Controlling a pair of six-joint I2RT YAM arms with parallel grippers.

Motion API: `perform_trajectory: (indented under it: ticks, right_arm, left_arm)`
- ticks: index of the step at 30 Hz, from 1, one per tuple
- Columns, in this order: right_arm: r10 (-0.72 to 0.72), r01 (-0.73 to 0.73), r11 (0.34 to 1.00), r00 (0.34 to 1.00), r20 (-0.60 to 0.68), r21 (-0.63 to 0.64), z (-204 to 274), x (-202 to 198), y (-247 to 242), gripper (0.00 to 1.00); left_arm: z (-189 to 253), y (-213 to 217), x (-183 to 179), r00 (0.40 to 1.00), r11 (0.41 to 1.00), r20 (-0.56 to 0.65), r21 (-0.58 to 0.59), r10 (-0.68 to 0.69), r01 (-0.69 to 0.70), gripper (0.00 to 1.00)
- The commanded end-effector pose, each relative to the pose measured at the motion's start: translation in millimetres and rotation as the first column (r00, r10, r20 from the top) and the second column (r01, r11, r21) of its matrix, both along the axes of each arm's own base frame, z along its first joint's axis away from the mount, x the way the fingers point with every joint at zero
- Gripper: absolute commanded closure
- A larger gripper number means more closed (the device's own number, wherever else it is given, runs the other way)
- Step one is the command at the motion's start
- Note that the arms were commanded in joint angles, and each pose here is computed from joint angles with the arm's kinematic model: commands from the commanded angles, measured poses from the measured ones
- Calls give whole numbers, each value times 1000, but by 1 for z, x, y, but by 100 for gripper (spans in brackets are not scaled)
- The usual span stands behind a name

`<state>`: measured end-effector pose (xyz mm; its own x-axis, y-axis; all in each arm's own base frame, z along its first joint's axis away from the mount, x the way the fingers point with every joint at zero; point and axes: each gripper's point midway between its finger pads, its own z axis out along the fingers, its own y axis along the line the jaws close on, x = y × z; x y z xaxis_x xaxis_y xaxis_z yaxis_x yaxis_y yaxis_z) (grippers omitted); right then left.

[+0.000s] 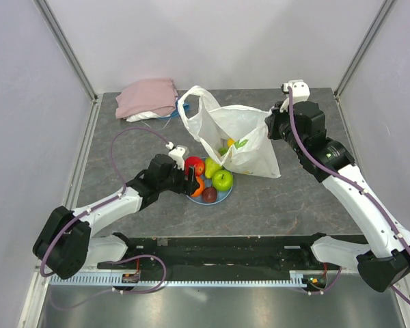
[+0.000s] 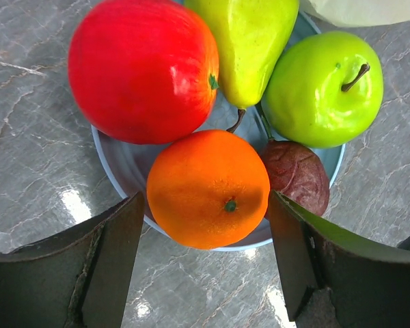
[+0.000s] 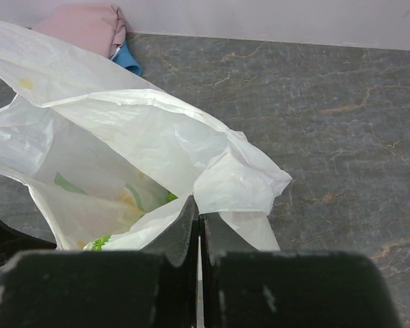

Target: Place the fruits into the plastic bag

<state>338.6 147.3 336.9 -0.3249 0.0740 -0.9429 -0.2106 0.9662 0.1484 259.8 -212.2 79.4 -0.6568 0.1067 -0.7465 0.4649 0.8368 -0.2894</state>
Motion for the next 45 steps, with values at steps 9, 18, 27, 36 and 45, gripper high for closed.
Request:
perform_trajectory:
  ticks: [9,18,27,36,45]
  right_arm:
    - [-3,2,1000,1000,18,24,3,3,0,100]
    - [-2,1,1000,1000,10,28,-1,4,1,100]
    - [2,-2,999,1000,11,35,0,5,1,100]
    - [0,0,999,1000,13,38,0,2,-1,100]
    - [-1,1,999,1000,16,39,1,2,-2,100]
  left_arm:
    - [4,-15,8,997,998,37,7,-64,64,20]
    - [-2,-15,9,997,996,44,76,-56,52,19]
    - [-6,-13,11,996,988,79,150,-39,27,14]
    - [-10,-15,13,994,981,90,192,-55,36,23]
    - [8,-19,8,989,987,130,153,-72,52,44]
